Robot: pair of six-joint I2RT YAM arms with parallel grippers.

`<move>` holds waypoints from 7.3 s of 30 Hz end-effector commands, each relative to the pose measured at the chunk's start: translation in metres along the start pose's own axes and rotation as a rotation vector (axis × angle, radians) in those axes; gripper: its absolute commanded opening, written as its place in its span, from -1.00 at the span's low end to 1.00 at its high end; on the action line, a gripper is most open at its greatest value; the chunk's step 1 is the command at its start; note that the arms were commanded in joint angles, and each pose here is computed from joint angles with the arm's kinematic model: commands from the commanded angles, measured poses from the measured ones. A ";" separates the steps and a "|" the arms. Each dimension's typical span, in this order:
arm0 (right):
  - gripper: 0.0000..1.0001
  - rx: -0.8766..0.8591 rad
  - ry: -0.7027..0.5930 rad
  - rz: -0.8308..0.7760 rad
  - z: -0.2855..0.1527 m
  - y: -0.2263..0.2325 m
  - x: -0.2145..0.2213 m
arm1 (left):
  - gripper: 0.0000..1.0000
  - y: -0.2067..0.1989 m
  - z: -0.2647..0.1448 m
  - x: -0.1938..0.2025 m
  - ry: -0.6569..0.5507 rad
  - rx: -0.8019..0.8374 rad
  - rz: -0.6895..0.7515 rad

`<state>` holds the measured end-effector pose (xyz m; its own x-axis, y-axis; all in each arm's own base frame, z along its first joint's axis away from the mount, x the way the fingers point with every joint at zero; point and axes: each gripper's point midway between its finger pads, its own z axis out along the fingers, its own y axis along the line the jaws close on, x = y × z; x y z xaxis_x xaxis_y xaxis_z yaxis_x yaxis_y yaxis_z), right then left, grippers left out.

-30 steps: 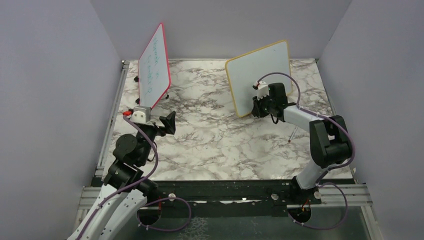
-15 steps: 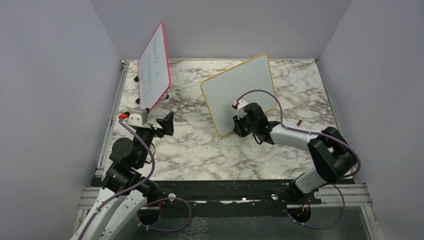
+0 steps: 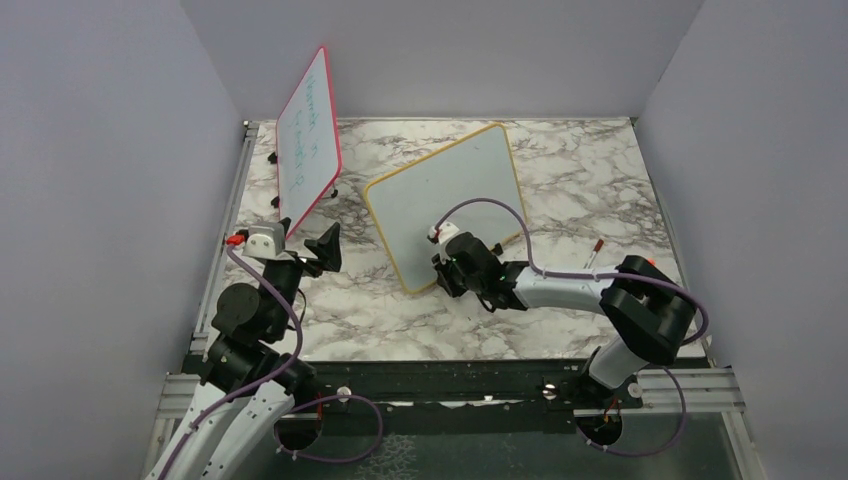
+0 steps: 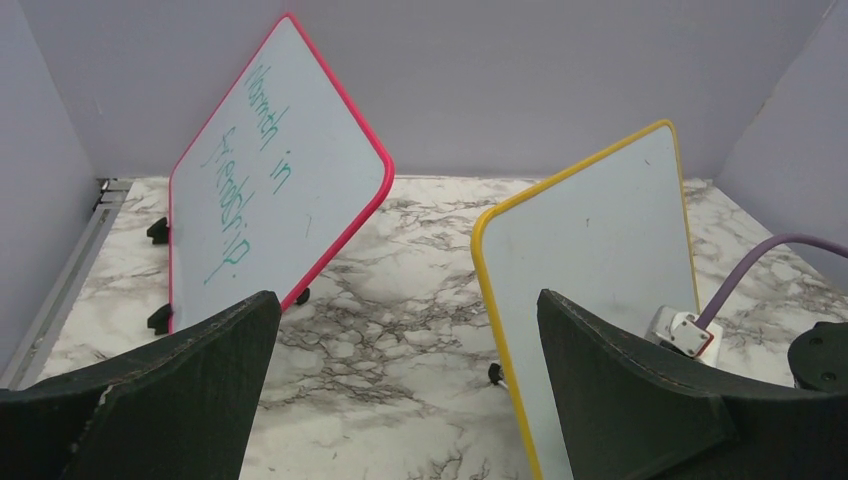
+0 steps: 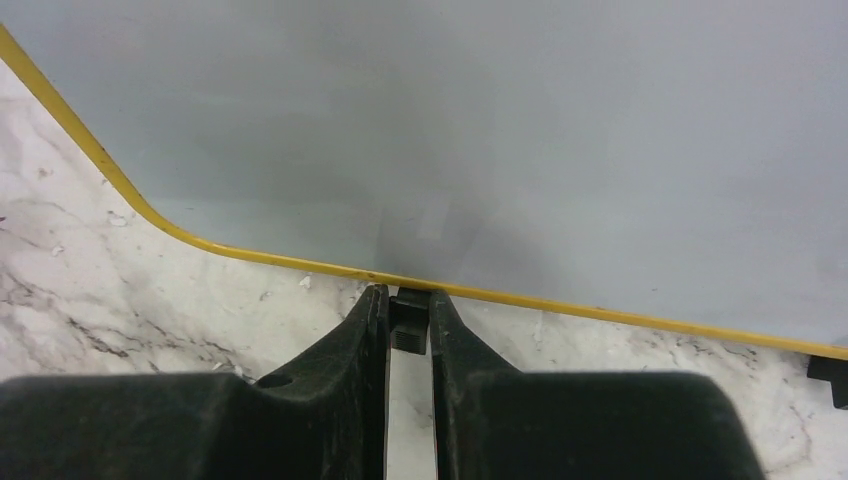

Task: Write a sentence on the whiteboard
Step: Move the whiteboard stand to the center of the board, then open the whiteboard marker at the center of the board.

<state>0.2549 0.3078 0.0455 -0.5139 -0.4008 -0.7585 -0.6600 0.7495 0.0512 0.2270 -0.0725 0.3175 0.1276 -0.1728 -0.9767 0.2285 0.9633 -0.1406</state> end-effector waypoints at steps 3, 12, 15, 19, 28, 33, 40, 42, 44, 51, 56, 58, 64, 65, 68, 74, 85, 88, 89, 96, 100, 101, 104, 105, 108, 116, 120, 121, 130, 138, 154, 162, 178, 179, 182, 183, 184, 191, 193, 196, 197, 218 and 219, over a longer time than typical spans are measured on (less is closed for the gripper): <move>-0.92 -0.028 -0.028 0.032 -0.005 0.020 -0.007 | 0.98 0.005 -0.002 0.002 0.001 -0.029 -0.006; -0.95 0.131 -0.032 0.173 -0.035 0.005 0.015 | 0.98 0.006 -0.001 0.002 0.003 -0.032 -0.004; -0.97 0.189 -0.035 0.215 -0.039 -0.004 0.023 | 0.98 0.006 -0.001 0.003 0.007 -0.032 -0.003; -0.97 0.233 -0.045 0.232 -0.038 -0.003 0.026 | 0.98 0.005 0.000 0.003 0.009 -0.031 -0.002; -0.97 0.389 -0.108 0.302 -0.025 -0.006 0.010 | 0.98 0.005 0.002 0.006 0.023 -0.030 0.003; -0.97 0.445 -0.120 0.327 -0.021 -0.012 0.013 | 0.98 0.005 0.002 0.006 0.023 -0.030 0.003; -0.37 0.416 -0.124 0.292 -0.033 -0.011 0.003 | 0.98 0.005 0.000 0.004 0.014 -0.029 -0.002; -0.24 0.412 -0.124 0.291 -0.040 -0.010 -0.002 | 0.98 0.005 0.000 0.003 0.013 -0.031 -0.001; -0.12 0.421 -0.101 0.274 -0.046 -0.012 -0.003 | 0.98 0.005 0.000 0.003 0.013 -0.031 -0.002; 0.41 0.501 -0.100 0.263 -0.080 -0.026 -0.022 | 0.98 0.004 0.001 0.006 0.030 -0.026 -0.003; 0.99 0.627 -0.129 0.294 -0.120 -0.055 -0.028 | 0.98 0.005 0.001 0.006 0.034 -0.032 -0.004; 1.00 0.668 -0.138 0.315 -0.135 -0.067 -0.029 | 0.98 0.004 0.001 0.006 0.033 -0.032 -0.008; 1.00 0.754 -0.115 0.433 -0.166 -0.118 -0.024 | 0.98 0.004 0.003 0.009 0.041 -0.035 -0.016; 1.00 0.772 -0.089 0.463 -0.169 -0.131 -0.019 | 0.98 0.004 0.004 0.010 0.044 -0.035 -0.017; 1.00 0.854 -0.042 0.518 -0.181 -0.162 -0.006 | 0.98 0.000 0.006 0.013 0.056 -0.017 -0.019; 1.00 0.930 0.030 0.634 -0.191 -0.208 0.021 | 0.98 0.000 0.007 0.014 0.057 -0.023 -0.027; 0.83 0.983 0.125 0.843 -0.188 -0.268 0.081 | 0.98 0.004 0.007 0.014 0.057 -0.042 -0.020; 0.72 0.944 0.175 0.895 -0.178 -0.276 0.099 | 0.98 0.002 0.008 0.015 0.062 -0.034 -0.018; 0.66 0.941 0.189 0.917 -0.177 -0.277 0.105 | 0.98 0.001 0.008 0.015 0.063 -0.028 -0.016; 0.22 0.910 0.213 0.960 -0.169 -0.288 0.120 | 0.98 -0.001 0.011 0.019 0.073 -0.020 -0.011; 0.04 0.875 0.230 0.984 -0.161 -0.292 0.124 | 0.98 -0.005 0.013 0.023 0.087 0.000 -0.010; 0.01 0.862 0.231 0.987 -0.158 -0.292 0.124 | 0.98 -0.006 0.013 0.025 0.093 0.007 -0.008; -0.14 0.838 0.247 1.007 -0.152 -0.292 0.128 | 0.98 -0.010 0.014 0.026 0.101 0.025 -0.011; -0.16 0.834 0.254 1.012 -0.150 -0.292 0.130 | 0.98 -0.011 0.014 0.027 0.108 0.031 -0.015; -0.22 0.830 0.279 1.024 -0.147 -0.291 0.135 | 0.98 -0.015 0.016 0.033 0.140 0.040 -0.028; -0.61 0.811 0.315 1.028 -0.143 -0.289 0.140 | 0.98 -0.014 0.015 0.049 0.258 0.005 -0.056; -0.81 0.762 0.281 1.005 -0.144 -0.285 0.129 | 0.98 -0.029 0.011 0.049 0.336 0.082 -0.054; -0.85 0.755 0.265 1.000 -0.146 -0.285 0.124 | 0.98 -0.033 0.011 0.050 0.360 0.102 -0.054; -0.98 0.608 0.107 0.929 -0.167 -0.259 0.076 | 0.98 -0.057 0.009 0.048 0.438 0.198 -0.119; -0.98 0.422 0.038 0.700 -0.185 -0.205 0.014 | 0.98 -0.068 0.014 0.041 0.455 0.249 -0.113; -0.98 0.015 0.061 0.355 -0.188 -0.086 -0.067 | 0.98 -0.101 0.005 0.040 0.459 0.581 0.137; -0.98 -0.163 0.054 0.127 -0.187 -0.030 -0.091 | 0.98 -0.129 0.014 0.031 0.484 0.700 0.071; -0.99 -0.522 -0.102 -0.163 -0.185 0.041 -0.126 | 0.94 -0.160 0.011 0.031 0.606 0.704 -0.333; -0.99 -0.536 -0.105 -0.172 -0.184 0.043 -0.126 | 0.93 -0.163 0.011 0.031 0.608 0.713 -0.356; -0.99 -0.576 -0.115 -0.188 -0.184 0.051 -0.128 | 0.84 -0.169 0.012 0.032 0.617 0.725 -0.409; -0.98 -0.589 -0.119 -0.194 -0.185 0.054 -0.129 | 0.80 -0.170 0.012 0.032 0.622 0.728 -0.422; -0.99 -0.596 -0.128 -0.198 -0.185 0.056 -0.130 | 0.75 -0.172 0.012 0.032 0.625 0.733 -0.435; -0.98 -0.639 -0.136 -0.219 -0.184 0.063 -0.132 | 0.36 -0.185 0.011 0.029 0.620 0.801 -0.543; -0.99 -0.648 -0.136 -0.221 -0.184 0.064 -0.132 | 0.25 -0.186 0.012 0.030 0.618 0.805 -0.545; -0.98 -0.651 -0.141 -0.221 -0.184 0.065 -0.132 | 0.07 -0.186 0.012 0.030 0.618 0.805 -0.544; -0.99 -0.653 -0.142 -0.222 -0.184 0.065 -0.132 | -0.01 -0.186 0.012 0.030 0.615 0.806 -0.545; -0.68 -0.635 -0.273 -0.093 -0.180 0.067 -0.149 | -1.00 -0.171 0.017 0.016 0.512 0.665 -0.664; -0.56 -0.631 -0.286 -0.071 -0.179 0.067 -0.151 | -1.00 -0.168 0.018 0.016 0.498 0.640 -0.681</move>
<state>0.1802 0.3147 0.2547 -0.3498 -0.3561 -0.8665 -0.9334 0.2112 0.2900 0.2051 -0.2524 0.3117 -0.6421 -0.2672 -0.7185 0.6190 0.3723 -0.6916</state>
